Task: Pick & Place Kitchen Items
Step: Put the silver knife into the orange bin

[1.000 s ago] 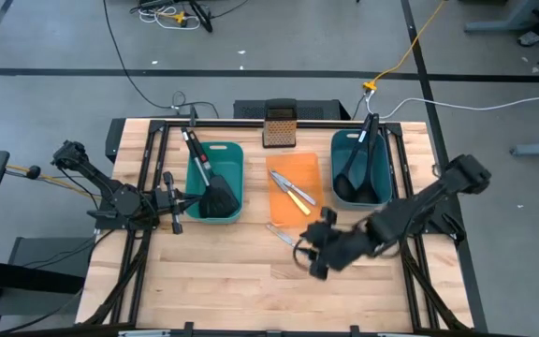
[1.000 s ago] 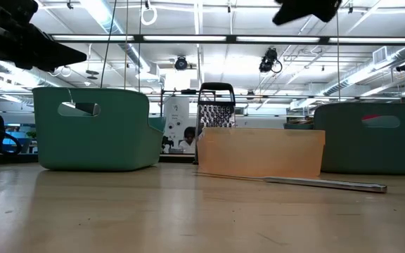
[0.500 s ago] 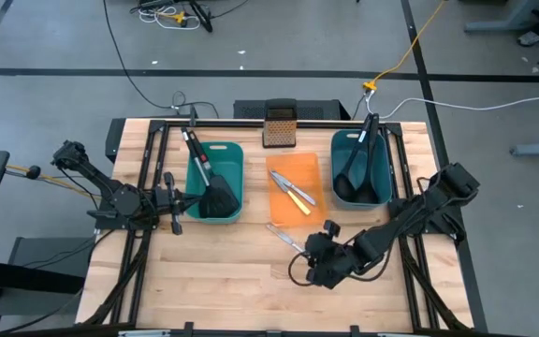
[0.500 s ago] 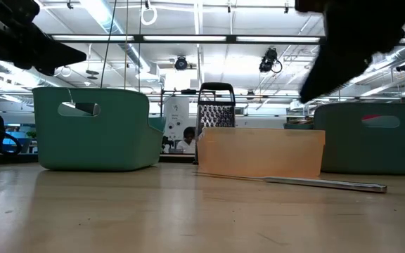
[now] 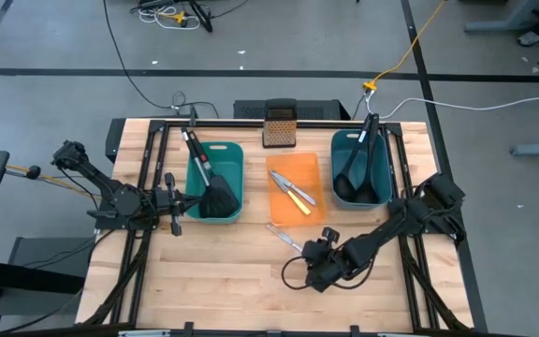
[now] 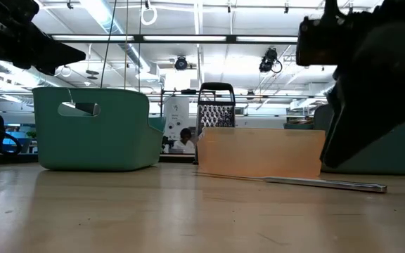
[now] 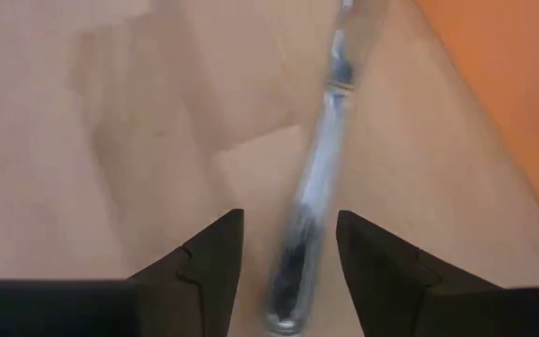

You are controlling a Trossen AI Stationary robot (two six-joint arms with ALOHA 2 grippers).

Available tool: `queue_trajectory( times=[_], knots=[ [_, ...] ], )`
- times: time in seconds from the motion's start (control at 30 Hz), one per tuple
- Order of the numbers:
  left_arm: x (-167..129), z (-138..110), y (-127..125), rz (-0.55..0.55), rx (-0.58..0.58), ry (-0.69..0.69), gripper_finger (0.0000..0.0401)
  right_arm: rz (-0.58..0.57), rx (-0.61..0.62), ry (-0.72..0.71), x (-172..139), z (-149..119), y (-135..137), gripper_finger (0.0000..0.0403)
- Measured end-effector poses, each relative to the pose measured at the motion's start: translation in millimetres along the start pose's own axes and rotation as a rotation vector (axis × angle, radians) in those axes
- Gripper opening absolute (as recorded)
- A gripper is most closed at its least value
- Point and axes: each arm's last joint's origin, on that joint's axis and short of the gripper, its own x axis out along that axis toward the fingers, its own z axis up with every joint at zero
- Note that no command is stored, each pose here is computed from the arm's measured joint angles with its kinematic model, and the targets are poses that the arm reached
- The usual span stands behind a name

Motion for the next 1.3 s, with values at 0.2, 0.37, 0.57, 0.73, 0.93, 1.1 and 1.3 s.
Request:
queue_trajectory(
  times=[0.2, 0.37, 0.57, 0.73, 0.93, 1.1, 1.3],
  knots=[
    [0, 0, 0, 0.000, 0.000, 0.000, 0.0016, -0.050, 0.010, -0.014, 6, 5, -7, 0.0183],
    [0, 0, 0, -0.001, 0.001, 0.000, 0.0016, -0.037, 0.002, -0.013, 8, 9, -8, 0.0183],
    [0, 0, 0, -0.001, 0.001, 0.000, 0.0016, -0.053, -0.007, 0.019, 18, 5, -8, 0.0183],
    [0, 0, 0, -0.001, 0.000, 0.000, 0.0016, -0.042, -0.008, 0.051, 25, 2, -6, 0.0183],
    [0, 0, 0, -0.001, 0.000, 0.000, 0.0016, 0.000, -0.048, 0.089, 25, 0, -3, 0.0158],
    [0, 0, 0, -0.001, -0.009, 0.000, 0.0016, 0.044, -0.094, 0.116, 21, -7, 4, 0.0118],
    [0, 1, 0, -0.018, -0.024, -0.012, 0.0016, 0.052, -0.164, 0.106, 17, -14, 10, 0.0077]
  ],
)
